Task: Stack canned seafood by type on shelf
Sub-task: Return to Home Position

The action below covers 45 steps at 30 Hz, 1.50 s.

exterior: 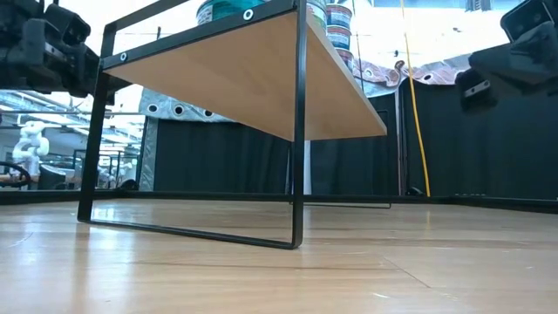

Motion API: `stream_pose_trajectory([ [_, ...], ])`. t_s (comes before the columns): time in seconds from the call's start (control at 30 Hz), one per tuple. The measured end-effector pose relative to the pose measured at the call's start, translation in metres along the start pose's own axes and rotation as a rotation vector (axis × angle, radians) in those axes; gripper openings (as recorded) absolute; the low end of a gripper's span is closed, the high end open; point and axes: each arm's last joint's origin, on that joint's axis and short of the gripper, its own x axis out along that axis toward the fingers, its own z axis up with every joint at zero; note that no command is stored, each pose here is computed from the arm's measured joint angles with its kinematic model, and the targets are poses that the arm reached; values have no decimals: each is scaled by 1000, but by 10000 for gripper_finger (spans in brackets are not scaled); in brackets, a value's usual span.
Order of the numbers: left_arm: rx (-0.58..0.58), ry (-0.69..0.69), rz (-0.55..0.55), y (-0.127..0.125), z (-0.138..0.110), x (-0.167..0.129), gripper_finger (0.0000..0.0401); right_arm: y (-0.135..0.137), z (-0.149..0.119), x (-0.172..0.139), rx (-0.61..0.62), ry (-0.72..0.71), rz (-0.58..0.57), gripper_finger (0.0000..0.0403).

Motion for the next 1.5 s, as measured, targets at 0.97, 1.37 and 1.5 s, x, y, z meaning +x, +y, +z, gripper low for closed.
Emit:
stream_pose_trajectory([
  [0.97,-36,13,-64,-1,-2,0,3,-14,6,-24,-139,-80,-98,0],
  [1.37,-38,13,-64,-1,-2,0,3,-28,5,-26,-138,-61,-220,0],
  [1.5,-34,13,-63,-1,-2,0,3,-29,5,-26,-137,-55,-217,0],
])
